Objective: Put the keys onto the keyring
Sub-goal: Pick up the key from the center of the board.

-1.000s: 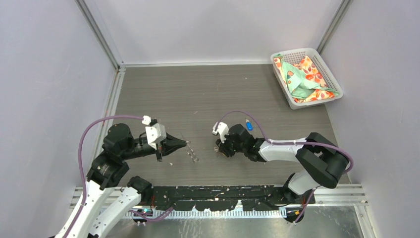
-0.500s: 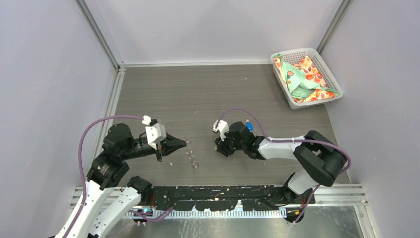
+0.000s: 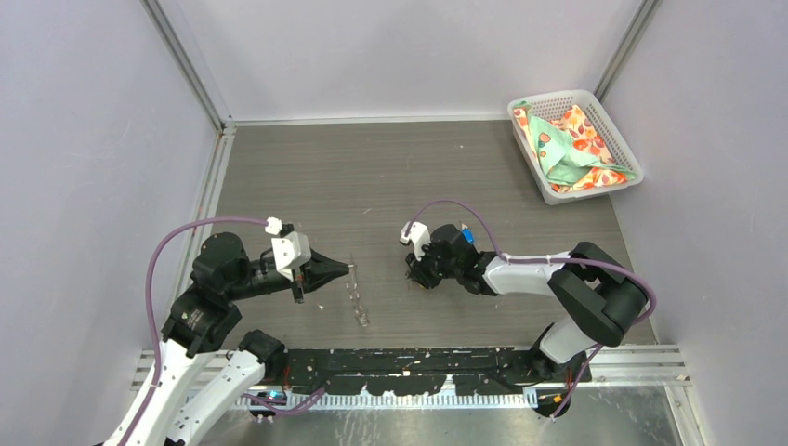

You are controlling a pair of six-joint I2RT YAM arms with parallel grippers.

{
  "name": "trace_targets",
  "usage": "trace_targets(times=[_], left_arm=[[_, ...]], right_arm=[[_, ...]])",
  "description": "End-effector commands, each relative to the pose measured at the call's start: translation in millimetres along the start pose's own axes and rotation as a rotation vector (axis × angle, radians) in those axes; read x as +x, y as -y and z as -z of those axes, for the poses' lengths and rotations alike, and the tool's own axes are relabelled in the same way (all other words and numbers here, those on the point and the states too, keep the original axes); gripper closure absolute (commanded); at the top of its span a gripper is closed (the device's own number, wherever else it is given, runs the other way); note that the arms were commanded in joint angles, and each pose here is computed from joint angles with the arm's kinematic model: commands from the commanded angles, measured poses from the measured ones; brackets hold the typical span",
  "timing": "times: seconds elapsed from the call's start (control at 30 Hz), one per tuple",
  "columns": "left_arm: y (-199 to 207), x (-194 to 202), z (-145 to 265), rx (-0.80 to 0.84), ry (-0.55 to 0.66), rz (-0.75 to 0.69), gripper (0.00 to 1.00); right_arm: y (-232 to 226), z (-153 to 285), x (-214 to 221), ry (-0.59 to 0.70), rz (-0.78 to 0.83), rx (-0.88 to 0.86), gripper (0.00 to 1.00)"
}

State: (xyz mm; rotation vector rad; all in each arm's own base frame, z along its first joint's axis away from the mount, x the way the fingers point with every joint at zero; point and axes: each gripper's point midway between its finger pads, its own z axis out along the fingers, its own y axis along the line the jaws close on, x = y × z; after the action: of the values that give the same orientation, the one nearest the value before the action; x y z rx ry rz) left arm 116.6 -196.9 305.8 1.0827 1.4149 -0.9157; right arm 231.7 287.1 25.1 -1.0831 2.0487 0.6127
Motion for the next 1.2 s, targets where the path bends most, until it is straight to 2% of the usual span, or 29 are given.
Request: trace_targets(times=[0.0,0.07,0.17,0.23,0.3,0.33,0.6,0.77,0.93,1.17], left_arm=[[2,-20,4,-0.005,0.051,-0.036,1.00],[2,-22,4,-0.005,0.053,-0.034,1.00],[2,-23,4,-0.002,0.053,-0.032,1.00],[3,-23,4,-0.002,0.054,-0.031,1.00],[2,-23,4,-0.003,0.053,-0.030,1.00],[2,-23,4,-0.004,0.052,-0.029,1.00],[2,-19,3,-0.002,0.045,-0.013,1.00],[1,-19,2,-0.001,0.048,-0.007,1.00],[-1,-12,1,-0.013,0.033,-0.007,1.00],[-12,15,-4,-0.038,-0.024,-0.033,1.00]], right_arm=[[0,0,-17,0.046,-0.006,0.000,0.70],[1,1,-19,0.052,-0.006,0.005,0.71],[4,2,-23,0.063,-0.005,0.019,0.77],[4,4,-28,0.077,-0.003,0.024,0.83],[5,8,-34,0.095,0.001,0.030,0.96],[5,10,-37,0.107,0.002,0.032,0.99],[-4,31,-57,0.170,-0.018,0.005,0.99],[-7,37,-53,0.170,-0.041,-0.004,0.99],[-35,49,-73,0.234,-0.107,-0.141,0.99],[-83,118,-141,0.446,-0.201,-0.376,0.99]])
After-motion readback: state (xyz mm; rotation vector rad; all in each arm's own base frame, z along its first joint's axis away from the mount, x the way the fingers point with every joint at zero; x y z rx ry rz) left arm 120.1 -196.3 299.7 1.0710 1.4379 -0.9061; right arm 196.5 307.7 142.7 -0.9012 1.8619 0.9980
